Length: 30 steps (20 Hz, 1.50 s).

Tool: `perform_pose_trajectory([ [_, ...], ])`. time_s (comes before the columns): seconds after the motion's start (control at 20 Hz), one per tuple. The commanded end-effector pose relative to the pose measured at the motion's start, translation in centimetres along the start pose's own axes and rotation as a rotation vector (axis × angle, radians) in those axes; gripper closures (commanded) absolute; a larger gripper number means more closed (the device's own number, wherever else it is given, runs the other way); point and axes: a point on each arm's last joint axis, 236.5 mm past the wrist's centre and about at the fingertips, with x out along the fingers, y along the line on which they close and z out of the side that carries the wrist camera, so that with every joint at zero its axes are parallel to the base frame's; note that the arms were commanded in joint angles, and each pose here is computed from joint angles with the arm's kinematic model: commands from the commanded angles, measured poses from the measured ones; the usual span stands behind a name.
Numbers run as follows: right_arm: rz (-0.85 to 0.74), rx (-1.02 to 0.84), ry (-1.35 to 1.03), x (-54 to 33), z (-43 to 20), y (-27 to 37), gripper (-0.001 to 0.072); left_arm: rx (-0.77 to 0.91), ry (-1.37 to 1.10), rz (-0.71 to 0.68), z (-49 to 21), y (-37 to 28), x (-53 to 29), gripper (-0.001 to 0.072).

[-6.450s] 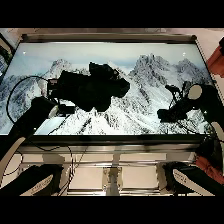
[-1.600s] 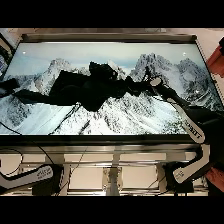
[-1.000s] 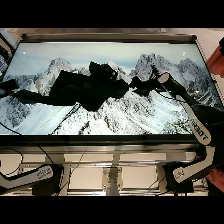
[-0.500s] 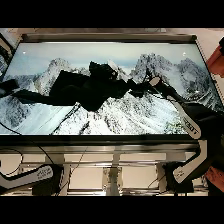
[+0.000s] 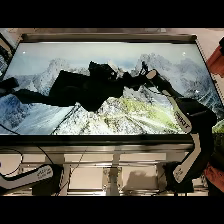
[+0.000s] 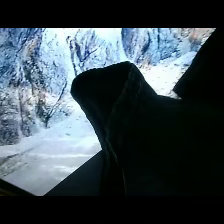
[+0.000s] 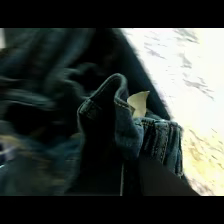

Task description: Fold the clothes and pants, and hang the long-sleeved shirts on hangers.

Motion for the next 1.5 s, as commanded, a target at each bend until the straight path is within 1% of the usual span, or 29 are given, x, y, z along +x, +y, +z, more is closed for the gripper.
perform_pose_trajectory([
  [0.0, 0.069, -0.110, -0.030, -6.0, 4.7, 3.7, 0.0686, -0.136, -0.158, -0.198, 3.4, -1.9, -2.9, 0.0675],
  [0.1, 0.064, -0.211, -0.123, -13.5, 9.0, 5.7, 0.0686, -0.235, -0.267, -0.275, 5.3, -0.9, -6.0, 0.0675],
  [0.2, -0.018, -0.305, -0.250, -22.2, 12.9, 5.8, 0.0687, -0.325, -0.355, -0.305, 6.5, 1.4, -8.9, 0.0675],
  [0.25, -0.050, -0.322, -0.309, -26.3, 14.1, 5.6, 0.0687, -0.358, -0.391, -0.316, 6.8, 2.4, -10.1, 0.0675],
  [0.4, -0.127, -0.294, -0.441, -36.2, 15.4, 3.0, 0.0687, -0.457, -0.468, -0.395, 7.6, 4.2, -13.0, 0.0675],
  [0.5, -0.178, -0.274, -0.451, -39.5, 14.9, 0.6, 0.0687, -0.484, -0.490, -0.467, 8.1, 3.8, -14.0, 0.0675],
  [0.75, -0.385, -0.209, -0.348, -42.1, 13.1, -6.9, 0.0687, -0.442, -0.434, -0.485, 7.1, 2.9, -13.4, 0.0674],
  [0.9, -0.412, -0.164, -0.272, -41.2, 11.7, -9.5, 0.0687, -0.434, -0.343, -0.466, 5.7, 3.2, -11.1, 0.0674],
  [0.95, -0.412, -0.152, -0.257, -40.8, 11.6, -10.0, 0.0687, -0.470, -0.313, -0.476, 5.5, 3.4, -10.2, 0.0674],
  [1.0, -0.408, -0.138, -0.248, -40.3, 11.8, -10.5, 0.0688, -0.527, -0.292, -0.498, 5.7, 3.5, -9.4, 0.0674],
  [1.05, -0.389, -0.115, -0.243, -39.6, 12.1, -10.7, 0.0688, -0.598, -0.278, -0.553, 6.4, 3.1, -8.7, 0.0674],
  [1.2, -0.270, -0.082, -0.188, -36.6, 12.8, -10.4, 0.0688, -0.715, -0.305, -0.830, 10.3, -0.2, -8.8, 0.0674],
  [1.25, -0.231, -0.083, -0.186, -36.0, 13.3, -9.9, 0.0688, -0.716, -0.329, -0.901, 11.6, -1.4, -9.1, 0.0674],
  [1.3, -0.202, -0.086, -0.199, -35.8, 13.8, -9.3, 0.0687, -0.690, -0.349, -0.935, 12.5, -2.5, -9.2, 0.0674],
  [1.45, -0.165, -0.122, -0.261, -36.4, 15.2, -8.5, 0.0687, -0.519, -0.357, -0.918, 12.9, -5.6, -8.2, 0.0674],
])
